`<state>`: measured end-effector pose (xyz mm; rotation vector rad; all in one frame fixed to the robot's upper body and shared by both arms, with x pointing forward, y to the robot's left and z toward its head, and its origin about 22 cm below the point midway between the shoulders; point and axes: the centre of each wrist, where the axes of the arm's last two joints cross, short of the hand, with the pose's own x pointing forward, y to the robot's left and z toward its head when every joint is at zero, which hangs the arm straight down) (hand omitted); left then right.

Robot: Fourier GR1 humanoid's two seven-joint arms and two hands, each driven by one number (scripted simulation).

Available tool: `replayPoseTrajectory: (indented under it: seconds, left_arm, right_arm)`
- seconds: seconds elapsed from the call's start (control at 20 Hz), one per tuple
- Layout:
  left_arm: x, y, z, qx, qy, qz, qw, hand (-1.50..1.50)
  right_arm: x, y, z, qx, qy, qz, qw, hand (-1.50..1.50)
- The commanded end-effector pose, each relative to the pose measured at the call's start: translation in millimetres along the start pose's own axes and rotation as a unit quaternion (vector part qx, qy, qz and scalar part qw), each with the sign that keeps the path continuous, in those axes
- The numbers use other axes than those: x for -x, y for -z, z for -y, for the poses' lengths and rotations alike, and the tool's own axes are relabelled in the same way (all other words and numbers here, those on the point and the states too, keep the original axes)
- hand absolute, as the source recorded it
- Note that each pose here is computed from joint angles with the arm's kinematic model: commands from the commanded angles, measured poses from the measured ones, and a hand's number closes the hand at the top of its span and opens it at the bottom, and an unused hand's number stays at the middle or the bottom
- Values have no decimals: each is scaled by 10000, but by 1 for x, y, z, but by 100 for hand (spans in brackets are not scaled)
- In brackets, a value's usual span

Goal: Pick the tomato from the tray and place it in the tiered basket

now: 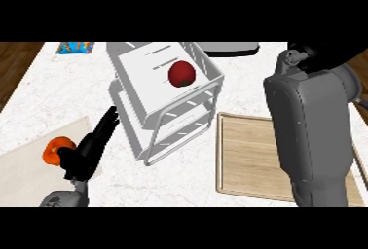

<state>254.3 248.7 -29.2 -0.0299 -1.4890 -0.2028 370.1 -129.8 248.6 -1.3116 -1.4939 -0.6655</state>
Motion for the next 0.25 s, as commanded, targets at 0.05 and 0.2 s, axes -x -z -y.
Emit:
replayPoseTrajectory:
  seconds: [0.05,0.2]
  left_arm:
    - [4,-5,-9,-139,-48,-46,9999,0]
    - [0,-3,-6,-151,-109,-55,9998,0]
  right_arm:
    - [5,-2,39,291,345,-914,9948,-150]
    - [13,-6,60,200,242,-912,9953,-150]
